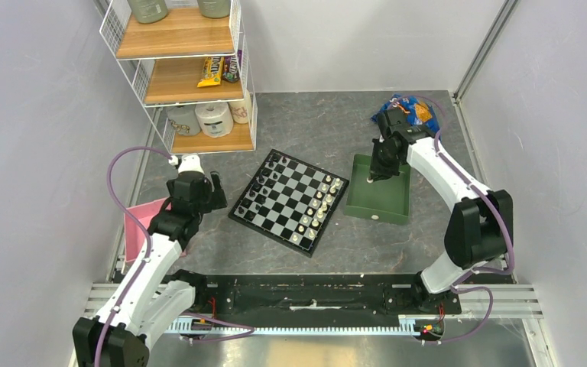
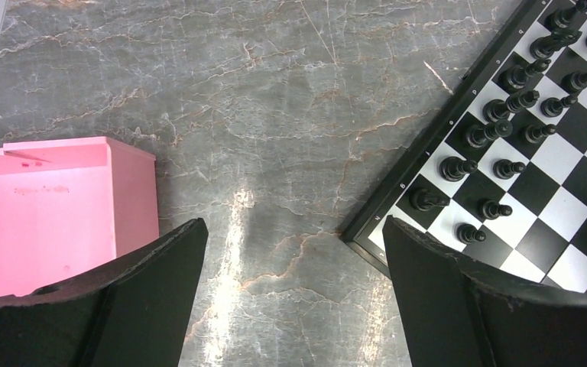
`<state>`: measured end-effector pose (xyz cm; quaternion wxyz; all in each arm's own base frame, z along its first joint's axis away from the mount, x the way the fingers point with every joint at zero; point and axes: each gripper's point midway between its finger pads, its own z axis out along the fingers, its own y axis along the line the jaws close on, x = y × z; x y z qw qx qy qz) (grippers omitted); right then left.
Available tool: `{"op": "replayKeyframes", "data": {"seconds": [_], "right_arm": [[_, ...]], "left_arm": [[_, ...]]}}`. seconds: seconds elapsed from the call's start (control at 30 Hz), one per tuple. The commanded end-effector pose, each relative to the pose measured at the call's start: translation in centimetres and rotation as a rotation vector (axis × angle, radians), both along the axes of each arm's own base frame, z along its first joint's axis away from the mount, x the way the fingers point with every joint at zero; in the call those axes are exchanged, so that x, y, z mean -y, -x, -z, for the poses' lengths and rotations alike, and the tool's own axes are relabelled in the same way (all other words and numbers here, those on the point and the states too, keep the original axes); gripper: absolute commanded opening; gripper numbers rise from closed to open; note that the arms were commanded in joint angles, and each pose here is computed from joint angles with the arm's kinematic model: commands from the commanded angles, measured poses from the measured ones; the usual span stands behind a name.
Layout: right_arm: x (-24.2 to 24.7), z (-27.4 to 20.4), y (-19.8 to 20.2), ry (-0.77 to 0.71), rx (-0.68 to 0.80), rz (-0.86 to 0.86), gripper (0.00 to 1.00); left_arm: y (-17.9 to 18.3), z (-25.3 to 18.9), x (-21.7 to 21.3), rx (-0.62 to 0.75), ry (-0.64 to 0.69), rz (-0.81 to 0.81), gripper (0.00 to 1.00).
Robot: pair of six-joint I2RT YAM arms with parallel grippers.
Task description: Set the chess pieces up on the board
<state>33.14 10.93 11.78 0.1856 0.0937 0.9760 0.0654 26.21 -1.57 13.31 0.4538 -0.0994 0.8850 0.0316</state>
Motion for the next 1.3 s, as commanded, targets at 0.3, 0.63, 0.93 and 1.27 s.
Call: {"op": "replayKeyframes", "data": {"seconds": [0.3, 0.63, 0.93, 1.27], "right_arm": [[-7.6, -4.2, 6.2, -0.113, 0.037, -0.292, 0.09], [-14.4, -2.3, 12.5, -0.12, -0.039, -0.481, 0.09], [-18.1, 1.0, 15.0, -0.025, -0.098, -0.603, 0.1], [-19.9, 3.2, 15.1, 0.023, -0.135, -0.659, 0.1]], "left_arm": [[-0.3, -0.6, 1.4, -0.033, 0.072, 0.021, 0.93], [-0.2, -1.5, 1.1, 0.011, 0.087, -0.009, 0.92], [-0.1, -1.7, 1.0, 0.021, 0.09, -0.014, 0.92], [-0.3, -1.6, 1.2, 0.018, 0.091, -0.004, 0.92]]}}
